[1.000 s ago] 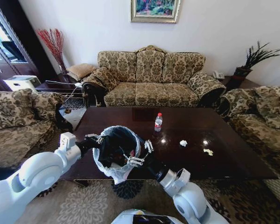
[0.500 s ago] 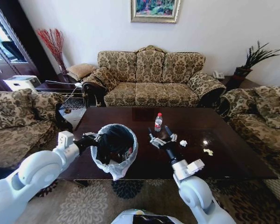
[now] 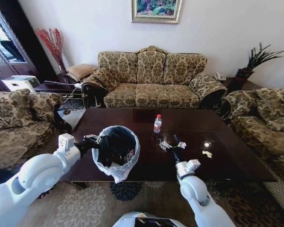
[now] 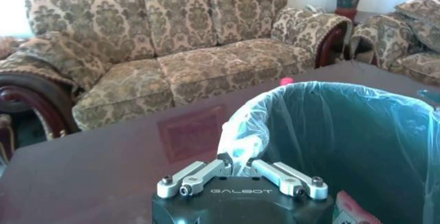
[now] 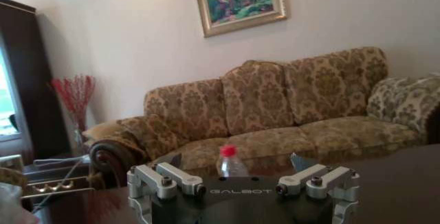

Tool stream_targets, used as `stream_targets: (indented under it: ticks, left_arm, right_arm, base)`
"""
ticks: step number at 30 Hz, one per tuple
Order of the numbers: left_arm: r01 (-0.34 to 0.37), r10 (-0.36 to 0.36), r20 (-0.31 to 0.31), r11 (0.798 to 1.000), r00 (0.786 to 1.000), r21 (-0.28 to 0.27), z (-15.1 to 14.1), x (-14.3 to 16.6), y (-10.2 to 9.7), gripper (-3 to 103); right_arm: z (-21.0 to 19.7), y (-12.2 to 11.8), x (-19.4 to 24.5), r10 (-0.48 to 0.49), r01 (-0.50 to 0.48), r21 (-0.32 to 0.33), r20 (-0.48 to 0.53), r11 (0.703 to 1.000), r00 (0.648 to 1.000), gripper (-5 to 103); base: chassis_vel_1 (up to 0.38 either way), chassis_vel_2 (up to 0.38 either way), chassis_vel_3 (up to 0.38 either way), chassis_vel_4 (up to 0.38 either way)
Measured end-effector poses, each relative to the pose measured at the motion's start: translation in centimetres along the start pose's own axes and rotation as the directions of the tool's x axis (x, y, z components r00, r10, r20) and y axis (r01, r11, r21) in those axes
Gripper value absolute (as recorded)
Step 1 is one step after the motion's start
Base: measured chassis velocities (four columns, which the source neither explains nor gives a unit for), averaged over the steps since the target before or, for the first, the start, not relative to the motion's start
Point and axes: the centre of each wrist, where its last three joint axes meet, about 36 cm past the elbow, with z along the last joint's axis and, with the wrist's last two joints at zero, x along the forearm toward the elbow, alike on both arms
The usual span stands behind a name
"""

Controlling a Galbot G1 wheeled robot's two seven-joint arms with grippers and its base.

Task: Move to the front of the table and place the trash on the table into the trash bin.

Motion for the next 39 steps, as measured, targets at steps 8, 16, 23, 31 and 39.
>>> stream_targets:
  ticks: [8, 16, 23, 31, 39]
  left_arm:
    - [-0.005, 0.005, -0.004, 1.000, 1.000, -0.004, 0.0, 0.0, 0.0, 3]
    - [-0.004, 0.004, -0.006, 1.000, 1.000, -0.009, -0.1, -0.1, 0.1, 3]
    - [-0.007, 0.007, -0.007, 1.000, 1.000, -0.009, -0.1, -0.1, 0.0, 3]
    - [-0.013, 0.013, -0.009, 1.000, 1.000, -0.007, 0.0, 0.1, -0.2, 3]
    - [-0.021, 0.021, -0.015, 1.000, 1.000, -0.009, 0.0, 0.2, -0.5, 3]
  right_arm:
    - [2.5, -1.3, -1.5, 0.009, -0.009, -0.002, -0.071, 1.000, 0.997, 100]
    - [3.2, -1.3, -2.8, 0.015, -0.014, 0.019, -0.078, 1.000, 0.997, 100]
    - [4.5, -1.2, -5.1, 0.025, -0.022, 0.038, -0.099, 0.999, 0.995, 100]
    - [6.0, 0.2, -7.0, -0.026, 0.030, 0.023, -0.168, 0.999, 0.985, 100]
    - [7.7, 0.6, -12.0, -0.023, 0.041, 0.101, -0.175, 0.994, 0.984, 100]
  base:
    - [-0.063, -0.061, 0.038, 0.053]
    - [-0.016, 0.059, 0.030, -0.046]
    - [-0.140, 0.081, 0.111, -0.093]
    - [-0.050, 0.044, 0.047, -0.036]
    - [0.000, 0.000, 0.000, 0.000]
